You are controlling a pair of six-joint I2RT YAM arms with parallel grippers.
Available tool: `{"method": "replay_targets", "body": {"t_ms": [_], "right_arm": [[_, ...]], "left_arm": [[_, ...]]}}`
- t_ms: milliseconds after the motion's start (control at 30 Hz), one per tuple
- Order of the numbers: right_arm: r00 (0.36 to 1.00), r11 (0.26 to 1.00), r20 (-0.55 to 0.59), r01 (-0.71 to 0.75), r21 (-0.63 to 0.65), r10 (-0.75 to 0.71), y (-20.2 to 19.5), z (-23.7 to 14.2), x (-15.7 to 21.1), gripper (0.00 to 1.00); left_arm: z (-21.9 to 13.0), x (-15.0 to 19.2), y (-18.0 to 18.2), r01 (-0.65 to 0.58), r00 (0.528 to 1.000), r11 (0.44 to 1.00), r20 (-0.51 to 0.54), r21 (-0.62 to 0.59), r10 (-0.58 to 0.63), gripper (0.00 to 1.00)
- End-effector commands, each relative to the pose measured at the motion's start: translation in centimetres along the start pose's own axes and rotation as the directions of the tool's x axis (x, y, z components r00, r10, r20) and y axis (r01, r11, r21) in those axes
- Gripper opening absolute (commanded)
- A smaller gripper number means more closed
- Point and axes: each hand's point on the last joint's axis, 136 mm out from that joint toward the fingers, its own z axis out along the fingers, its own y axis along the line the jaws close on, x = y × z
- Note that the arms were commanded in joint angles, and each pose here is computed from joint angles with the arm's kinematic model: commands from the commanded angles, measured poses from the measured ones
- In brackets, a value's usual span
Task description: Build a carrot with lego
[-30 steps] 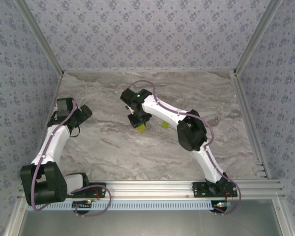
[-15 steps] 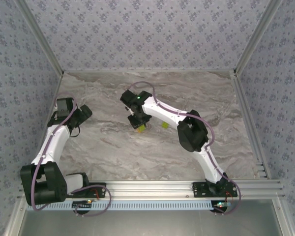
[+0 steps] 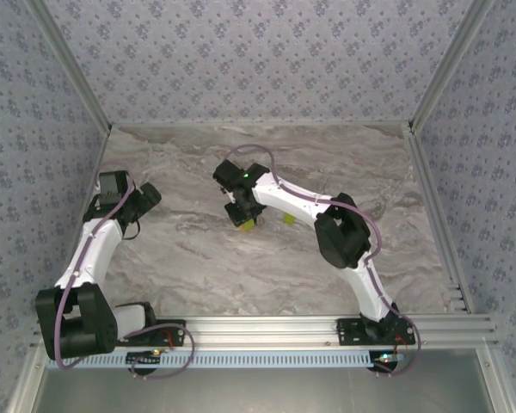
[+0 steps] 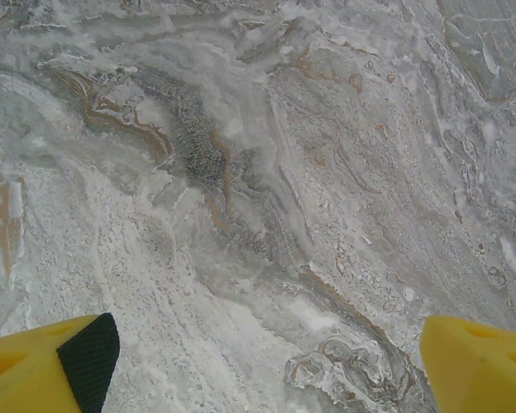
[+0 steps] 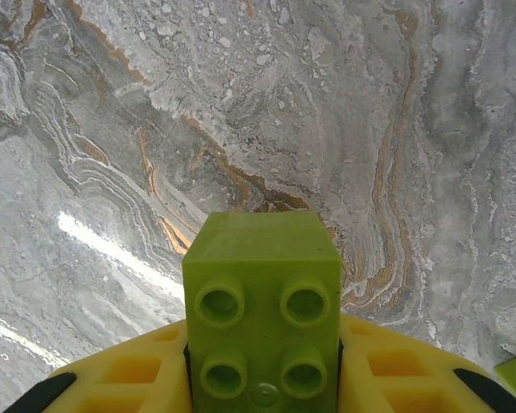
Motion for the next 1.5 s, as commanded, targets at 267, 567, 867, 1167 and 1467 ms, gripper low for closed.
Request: {"method": "replay_targets", "body": {"t_ms": [267,567,867,1167,1467], "right_arm": [[0.967,0.984,-0.209,0.163,0.068,-0.145,-1.9,-1.4,5.1,0.37],[0.973,0.986,-0.177,0.158,0.054,-0.146,-1.9,0.3,5.6,0.38],[0.986,0.993,-0.124,0.118,0.017,-0.115,-1.9,0.7,5.8,0.47],[0.993,0.993,-0.011,0.119,-0.007,-0.119,-1.8,-2.8,4.3,0.71],[0.992,0.996,0.094,0.078,0.039,-0.081,-4.7,-8.4,3.7,0.76]], "left_arm": [[-0.6,-0.6,-0.6,0.007,1.0,1.0,0.019,0.028,-0.008,0.92],[-0.5,-0.5,-0.5,0.007,1.0,1.0,0.015,0.026,-0.007,0.92],[-0.4,-0.4,-0.5,0.006,1.0,1.0,0.012,0.024,-0.006,0.92],[-0.4,-0.4,-0.5,0.007,1.0,1.0,0.011,0.023,-0.007,0.92],[-0.6,-0.6,-0.7,0.006,1.0,1.0,0.012,0.028,-0.006,0.92]]}}
